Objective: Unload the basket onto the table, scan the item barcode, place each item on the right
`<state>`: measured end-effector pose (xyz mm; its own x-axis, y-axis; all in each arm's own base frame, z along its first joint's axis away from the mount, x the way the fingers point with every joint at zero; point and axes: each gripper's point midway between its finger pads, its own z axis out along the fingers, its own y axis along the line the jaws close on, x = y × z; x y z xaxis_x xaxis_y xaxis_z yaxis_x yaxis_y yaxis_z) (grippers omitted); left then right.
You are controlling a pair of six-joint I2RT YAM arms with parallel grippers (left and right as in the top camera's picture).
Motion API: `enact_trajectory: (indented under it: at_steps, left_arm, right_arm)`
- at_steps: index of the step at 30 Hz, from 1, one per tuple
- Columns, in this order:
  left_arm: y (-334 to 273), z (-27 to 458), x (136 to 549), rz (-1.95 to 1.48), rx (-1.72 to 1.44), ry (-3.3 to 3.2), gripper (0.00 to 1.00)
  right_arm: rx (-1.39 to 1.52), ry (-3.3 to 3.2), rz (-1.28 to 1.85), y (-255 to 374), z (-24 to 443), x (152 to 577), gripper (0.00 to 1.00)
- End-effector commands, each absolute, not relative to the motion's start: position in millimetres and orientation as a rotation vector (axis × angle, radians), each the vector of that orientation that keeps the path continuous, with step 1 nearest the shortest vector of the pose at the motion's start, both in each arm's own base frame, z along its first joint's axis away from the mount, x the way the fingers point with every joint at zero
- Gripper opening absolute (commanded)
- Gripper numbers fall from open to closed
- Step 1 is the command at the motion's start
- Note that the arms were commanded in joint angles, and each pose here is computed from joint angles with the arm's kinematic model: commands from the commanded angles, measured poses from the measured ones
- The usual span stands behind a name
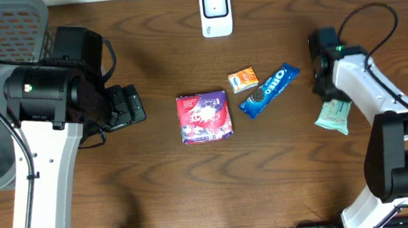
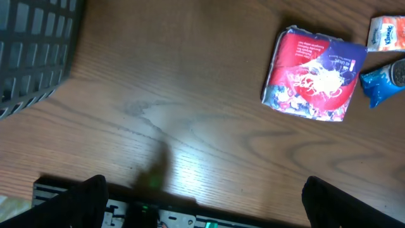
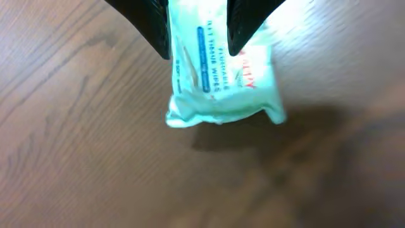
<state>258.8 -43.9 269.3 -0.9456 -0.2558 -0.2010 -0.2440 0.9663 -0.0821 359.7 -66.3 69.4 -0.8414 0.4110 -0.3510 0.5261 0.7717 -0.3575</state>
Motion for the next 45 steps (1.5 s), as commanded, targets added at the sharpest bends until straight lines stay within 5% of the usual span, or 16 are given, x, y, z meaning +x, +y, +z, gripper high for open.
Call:
enact_trajectory:
  at_steps: [1, 5, 14, 31, 41, 44, 45]
  left_arm:
    - [-41.1, 267.4, 259.8, -0.057, -0.36, 2.913, 0.98]
    - [-41.1, 267.4, 259.8, -0.057, -0.36, 2.913, 0.98]
    - [-41.1, 267.4, 259.8, -0.057, -0.36, 2.913, 0.98]
    - [-41.1, 267.4, 259.8, -0.057, -0.36, 2.913, 0.98]
    - [-41.1, 267.4, 259.8, -0.057, -0.36, 2.913, 0.98]
    - [-41.1, 267.4, 259.8, -0.057, -0.36, 2.913, 0.98]
    - [-41.1, 267.4, 259.8, -0.057, -0.36, 2.913, 0.98]
  right_arm:
    - [0.625, 2.764, -0.483, -45.6, 85.0, 379.9, 0.29]
    - [0.446, 2.874, -0.231, -13.4, 81.8, 384.3, 0.48]
    - [0.448, 3.069, -0.145, 1.6, 70.0, 341.3, 0.47]
    - [0.532, 2.855, -0.689, -63.5, 12.7, 320.9, 0.54]
    - [0.558, 2.832, -0.678, -64.7, -13.8, 306.1, 0.45]
    - [0.56, 2.835, -0.679, -65.2, -14.7, 304.8, 0.28]
    - [0.56, 2.835, -0.679, -65.1, -14.8, 304.8, 0.1]
